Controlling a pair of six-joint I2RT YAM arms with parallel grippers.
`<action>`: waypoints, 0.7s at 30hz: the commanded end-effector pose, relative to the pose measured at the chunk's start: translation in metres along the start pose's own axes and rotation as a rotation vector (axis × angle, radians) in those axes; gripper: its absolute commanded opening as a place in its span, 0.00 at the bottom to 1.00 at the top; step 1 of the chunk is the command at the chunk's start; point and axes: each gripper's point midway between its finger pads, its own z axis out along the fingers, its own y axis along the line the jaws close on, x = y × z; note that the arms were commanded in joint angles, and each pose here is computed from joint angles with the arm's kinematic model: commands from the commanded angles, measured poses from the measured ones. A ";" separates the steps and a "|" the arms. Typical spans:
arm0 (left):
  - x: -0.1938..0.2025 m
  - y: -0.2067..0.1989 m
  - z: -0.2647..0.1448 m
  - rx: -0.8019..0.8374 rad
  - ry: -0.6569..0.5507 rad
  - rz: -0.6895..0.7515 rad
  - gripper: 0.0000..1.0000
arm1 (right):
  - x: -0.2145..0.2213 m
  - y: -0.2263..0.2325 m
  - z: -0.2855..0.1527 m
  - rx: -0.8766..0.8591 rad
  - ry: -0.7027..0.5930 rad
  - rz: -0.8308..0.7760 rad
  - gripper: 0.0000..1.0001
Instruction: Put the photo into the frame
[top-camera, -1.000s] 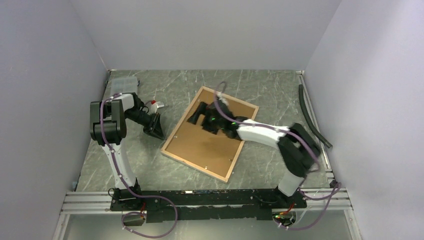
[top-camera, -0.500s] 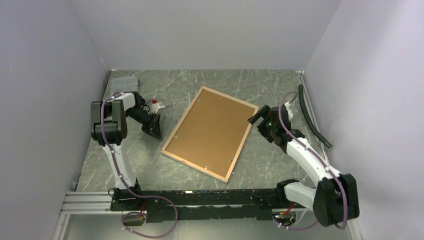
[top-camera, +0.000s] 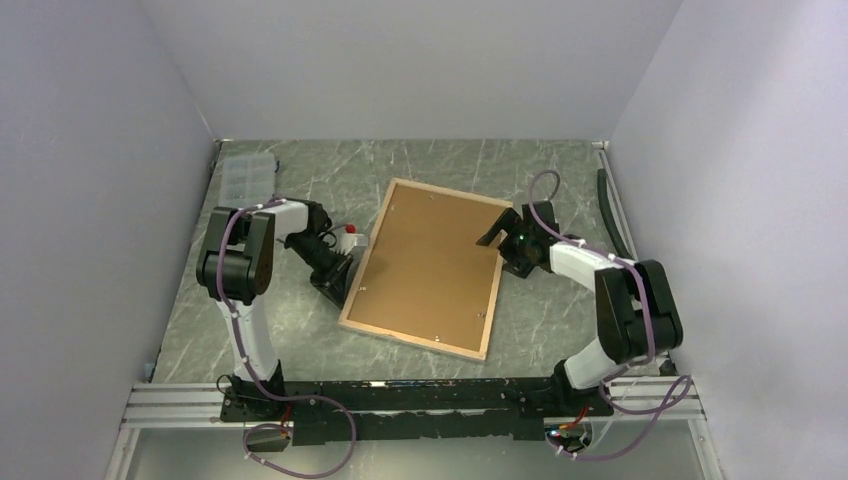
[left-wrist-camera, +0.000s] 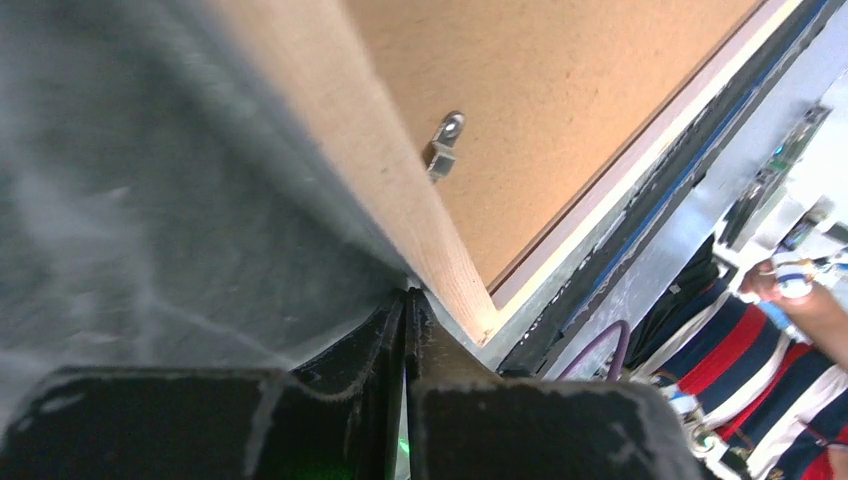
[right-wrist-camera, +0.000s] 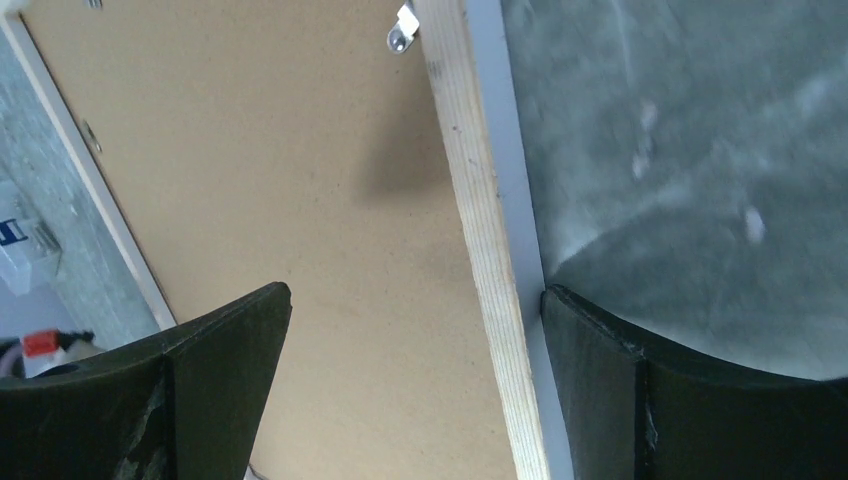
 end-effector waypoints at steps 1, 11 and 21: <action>0.007 -0.005 0.011 -0.038 0.055 0.151 0.10 | -0.028 0.052 0.012 -0.146 -0.022 -0.049 1.00; 0.017 -0.051 0.028 0.074 0.158 0.276 0.15 | -0.047 0.085 0.028 -0.122 0.005 -0.100 1.00; -0.041 -0.018 -0.076 0.050 -0.191 0.084 0.22 | -0.085 0.091 -0.006 -0.058 -0.158 -0.118 1.00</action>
